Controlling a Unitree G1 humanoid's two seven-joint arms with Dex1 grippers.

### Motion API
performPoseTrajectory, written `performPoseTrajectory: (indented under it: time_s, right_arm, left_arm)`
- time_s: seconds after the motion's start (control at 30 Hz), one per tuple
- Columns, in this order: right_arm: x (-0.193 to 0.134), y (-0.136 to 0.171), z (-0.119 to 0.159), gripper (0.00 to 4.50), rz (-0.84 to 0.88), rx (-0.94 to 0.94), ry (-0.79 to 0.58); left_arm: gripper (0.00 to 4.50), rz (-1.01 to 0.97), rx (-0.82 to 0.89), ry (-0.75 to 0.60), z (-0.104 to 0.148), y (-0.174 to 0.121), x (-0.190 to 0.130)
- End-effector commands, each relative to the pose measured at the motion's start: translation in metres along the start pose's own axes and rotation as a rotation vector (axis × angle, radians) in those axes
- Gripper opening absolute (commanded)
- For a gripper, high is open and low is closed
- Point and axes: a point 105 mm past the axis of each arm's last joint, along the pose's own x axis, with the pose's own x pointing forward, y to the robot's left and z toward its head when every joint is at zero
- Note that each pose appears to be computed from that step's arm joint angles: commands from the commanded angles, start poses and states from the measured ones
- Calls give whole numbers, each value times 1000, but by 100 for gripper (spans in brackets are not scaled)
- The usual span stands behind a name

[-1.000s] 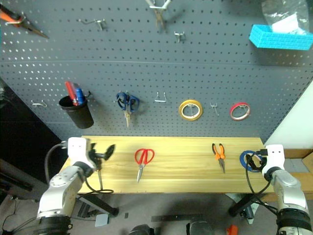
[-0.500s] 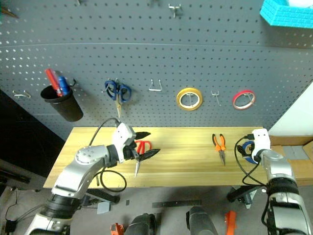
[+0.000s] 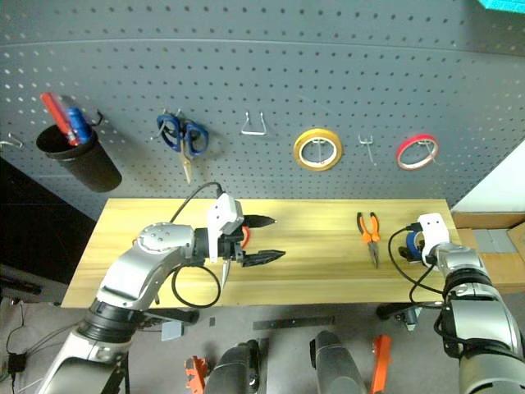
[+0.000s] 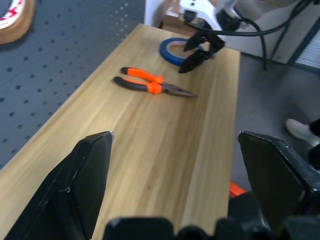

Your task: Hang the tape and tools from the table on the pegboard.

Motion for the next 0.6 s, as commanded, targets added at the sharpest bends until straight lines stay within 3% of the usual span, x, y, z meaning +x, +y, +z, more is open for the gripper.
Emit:
performPoseTrajectory:
  time_s: [0.03,0.3,0.43,0.6]
  right_arm:
    - [0,-3,-24,323,2,-46,112]
    - [0,3,-39,43,30,-3,169]
    - [0,-4,-27,37,-17,-34,93]
    - [-19,-9,9,37,-23,-80,-113]
  left_arm:
    - [432,-37,42,-24,13,-7,0]
    - [432,-64,46,-20,13,-11,-2]
    - [432,-69,57,-33,17,-12,-1]
    - [432,-67,70,-61,24,-12,-3]
